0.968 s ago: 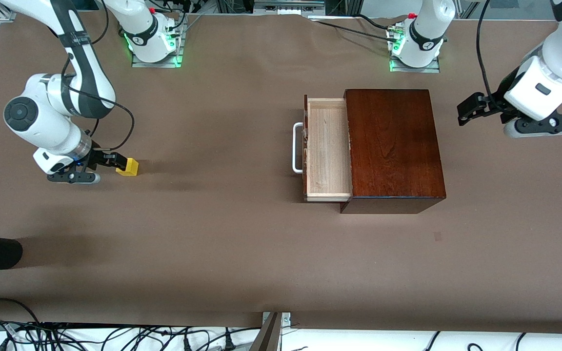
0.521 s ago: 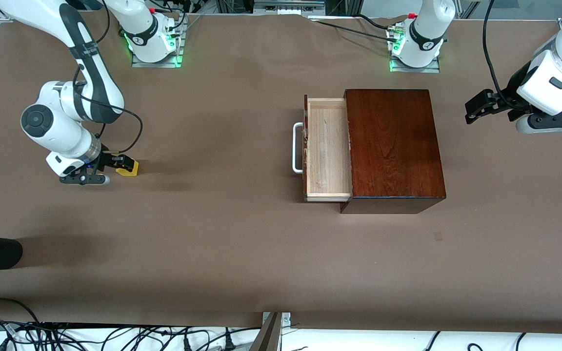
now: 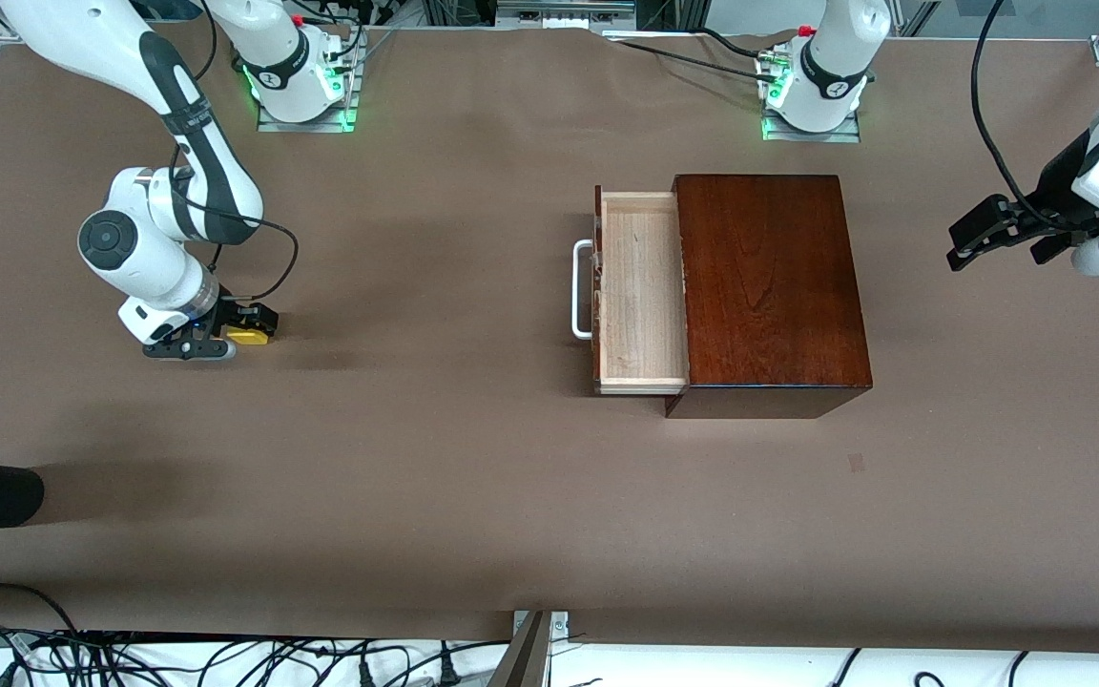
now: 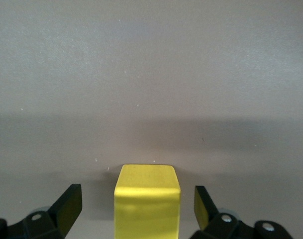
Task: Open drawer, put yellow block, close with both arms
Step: 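Lower the right gripper over the yellow cube and close on it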
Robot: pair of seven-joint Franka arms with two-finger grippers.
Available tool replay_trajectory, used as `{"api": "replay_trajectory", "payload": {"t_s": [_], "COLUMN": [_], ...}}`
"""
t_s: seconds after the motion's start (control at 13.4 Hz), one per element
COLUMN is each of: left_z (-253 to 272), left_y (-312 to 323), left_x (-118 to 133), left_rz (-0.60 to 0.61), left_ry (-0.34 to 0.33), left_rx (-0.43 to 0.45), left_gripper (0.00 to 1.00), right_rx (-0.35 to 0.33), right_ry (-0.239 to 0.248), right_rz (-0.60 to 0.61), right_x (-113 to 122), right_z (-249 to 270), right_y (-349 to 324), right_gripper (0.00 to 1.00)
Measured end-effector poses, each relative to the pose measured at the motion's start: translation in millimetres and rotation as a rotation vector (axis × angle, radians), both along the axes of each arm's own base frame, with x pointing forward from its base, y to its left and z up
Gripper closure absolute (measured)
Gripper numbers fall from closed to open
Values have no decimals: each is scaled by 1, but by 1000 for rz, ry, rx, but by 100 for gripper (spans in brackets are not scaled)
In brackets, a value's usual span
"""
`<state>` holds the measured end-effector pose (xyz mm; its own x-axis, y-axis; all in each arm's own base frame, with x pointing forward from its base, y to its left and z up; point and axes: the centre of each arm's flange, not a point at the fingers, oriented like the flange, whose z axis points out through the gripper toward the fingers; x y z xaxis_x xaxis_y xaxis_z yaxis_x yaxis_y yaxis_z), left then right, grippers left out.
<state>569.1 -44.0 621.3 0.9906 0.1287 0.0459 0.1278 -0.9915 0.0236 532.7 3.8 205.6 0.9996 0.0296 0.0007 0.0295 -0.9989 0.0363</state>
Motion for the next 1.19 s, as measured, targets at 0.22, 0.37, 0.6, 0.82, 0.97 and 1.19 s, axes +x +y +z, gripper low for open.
{"api": "replay_trajectory", "payload": {"t_s": [0.22,0.37,0.6,0.82,0.97,1.19], "left_z": [-3,-5,-5,-5,-7,-9], "left_y": [3,6,9,9,9,9], "left_x": [6,9,9,10,11,12], "left_rz": [7,12,16,16,17,17], "left_ry": [-16,-26,-28,-28,-25,-26], "left_rx": [0,0,1,1,1,2], "left_gripper": [0,0,0,0,0,0], "right_rx": [-2,-3,-3,-3,-3,2], "right_ry": [-3,-1,-11,-15,-18,-34], "right_rz": [3,4,5,5,6,9], "right_x": [-3,-5,-8,-9,-9,-2], "right_z": [-11,-16,-21,-22,-21,1], "right_y": [0,0,-1,-1,-1,1], "right_gripper": [0,5,38,44,44,44]}}
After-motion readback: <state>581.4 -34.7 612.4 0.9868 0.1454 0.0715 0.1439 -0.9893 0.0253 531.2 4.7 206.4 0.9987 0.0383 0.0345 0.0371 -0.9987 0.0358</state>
